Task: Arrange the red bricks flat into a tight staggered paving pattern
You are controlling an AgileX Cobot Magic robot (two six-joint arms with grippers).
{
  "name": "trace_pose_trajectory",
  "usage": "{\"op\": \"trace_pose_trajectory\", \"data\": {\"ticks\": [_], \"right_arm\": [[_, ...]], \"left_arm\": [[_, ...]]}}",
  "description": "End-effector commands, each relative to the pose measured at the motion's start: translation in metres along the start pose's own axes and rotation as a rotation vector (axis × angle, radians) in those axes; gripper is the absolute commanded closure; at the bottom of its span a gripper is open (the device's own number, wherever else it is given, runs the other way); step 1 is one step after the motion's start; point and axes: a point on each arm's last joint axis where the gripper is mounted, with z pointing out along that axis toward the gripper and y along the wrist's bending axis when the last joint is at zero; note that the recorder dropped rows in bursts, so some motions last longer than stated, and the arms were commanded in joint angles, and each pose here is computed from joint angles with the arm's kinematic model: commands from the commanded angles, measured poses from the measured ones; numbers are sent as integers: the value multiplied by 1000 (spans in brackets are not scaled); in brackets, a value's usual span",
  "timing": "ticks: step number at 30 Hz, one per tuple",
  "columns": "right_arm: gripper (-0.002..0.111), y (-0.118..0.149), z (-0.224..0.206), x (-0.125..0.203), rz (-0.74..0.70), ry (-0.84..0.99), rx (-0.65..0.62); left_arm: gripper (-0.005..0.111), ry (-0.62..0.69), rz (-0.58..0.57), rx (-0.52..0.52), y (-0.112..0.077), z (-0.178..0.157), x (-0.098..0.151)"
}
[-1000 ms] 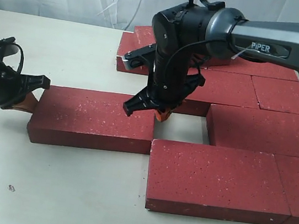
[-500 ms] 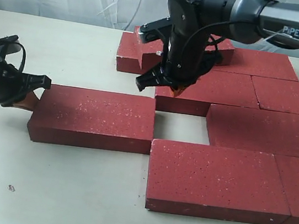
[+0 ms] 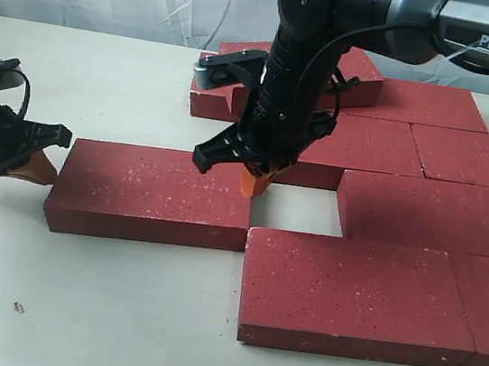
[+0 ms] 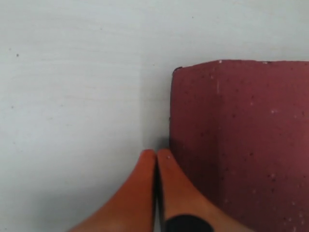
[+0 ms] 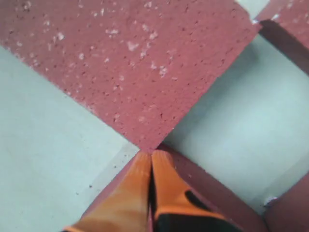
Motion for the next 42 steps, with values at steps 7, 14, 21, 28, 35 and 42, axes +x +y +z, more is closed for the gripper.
{"op": "trace_pose_trajectory", "data": {"ticks": [7, 14, 21, 28, 35, 42], "right_arm": [[109, 33, 41, 8, -126, 142, -23], [109, 30, 60, 5, -113, 149, -17], [109, 24, 62, 1, -119, 119, 48], [109, 23, 62, 2, -99, 123, 50], [109, 30, 34, 2, -96, 61, 29], [109, -2, -12, -7, 55, -181, 219]], "left_arm": [[107, 4, 34, 2, -11, 4, 1], [107, 4, 36, 2, -11, 4, 1], [107, 3, 39, 3, -11, 4, 1], [107, 19, 25, 4, -9, 10, 2], [107, 48, -6, 85, -10, 22, 5], [107, 30, 14, 134, -13, 24, 3]]}}
